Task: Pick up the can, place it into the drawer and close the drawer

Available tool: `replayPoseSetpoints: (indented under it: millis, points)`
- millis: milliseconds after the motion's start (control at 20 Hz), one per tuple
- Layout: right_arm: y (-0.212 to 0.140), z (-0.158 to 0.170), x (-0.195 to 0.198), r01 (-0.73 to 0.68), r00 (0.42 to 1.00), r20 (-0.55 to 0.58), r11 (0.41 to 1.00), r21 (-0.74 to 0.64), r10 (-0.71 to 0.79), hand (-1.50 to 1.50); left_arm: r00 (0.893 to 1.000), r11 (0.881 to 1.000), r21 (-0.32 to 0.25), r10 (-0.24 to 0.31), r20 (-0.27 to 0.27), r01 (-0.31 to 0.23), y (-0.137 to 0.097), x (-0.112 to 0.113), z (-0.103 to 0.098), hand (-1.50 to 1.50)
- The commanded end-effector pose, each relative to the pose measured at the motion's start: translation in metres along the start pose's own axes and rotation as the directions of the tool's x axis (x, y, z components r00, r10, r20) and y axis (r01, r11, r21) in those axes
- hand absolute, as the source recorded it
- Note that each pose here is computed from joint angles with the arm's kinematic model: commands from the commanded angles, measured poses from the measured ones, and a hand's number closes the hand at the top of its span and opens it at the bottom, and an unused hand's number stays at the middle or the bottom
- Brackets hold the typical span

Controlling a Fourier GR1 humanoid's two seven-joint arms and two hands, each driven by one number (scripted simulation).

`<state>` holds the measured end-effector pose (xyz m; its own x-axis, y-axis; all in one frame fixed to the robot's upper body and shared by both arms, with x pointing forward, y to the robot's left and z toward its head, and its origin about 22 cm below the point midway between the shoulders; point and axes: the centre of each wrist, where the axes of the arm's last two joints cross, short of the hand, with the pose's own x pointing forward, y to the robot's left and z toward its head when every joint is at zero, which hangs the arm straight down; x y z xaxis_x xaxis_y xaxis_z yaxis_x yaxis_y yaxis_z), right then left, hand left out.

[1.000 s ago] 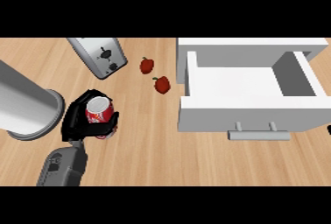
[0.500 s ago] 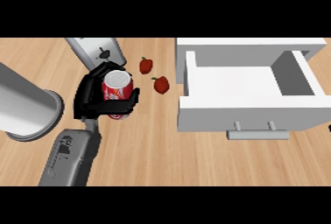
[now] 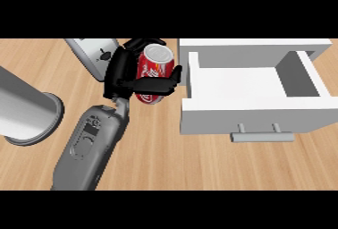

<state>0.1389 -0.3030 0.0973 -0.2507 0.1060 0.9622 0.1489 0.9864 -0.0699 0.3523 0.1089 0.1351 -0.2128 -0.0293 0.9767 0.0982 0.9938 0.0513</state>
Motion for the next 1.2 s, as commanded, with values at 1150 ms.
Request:
replayPoseSetpoints:
  millis: [1150]
  points:
    - [0.001,-0.011,0.006,0.008,1.000,0.011,1.000,0.020,-0.008,-1.50,0.995,0.995,-0.028,-0.101,-0.010,0.100,-0.104,0.097,-0.101,1.50]
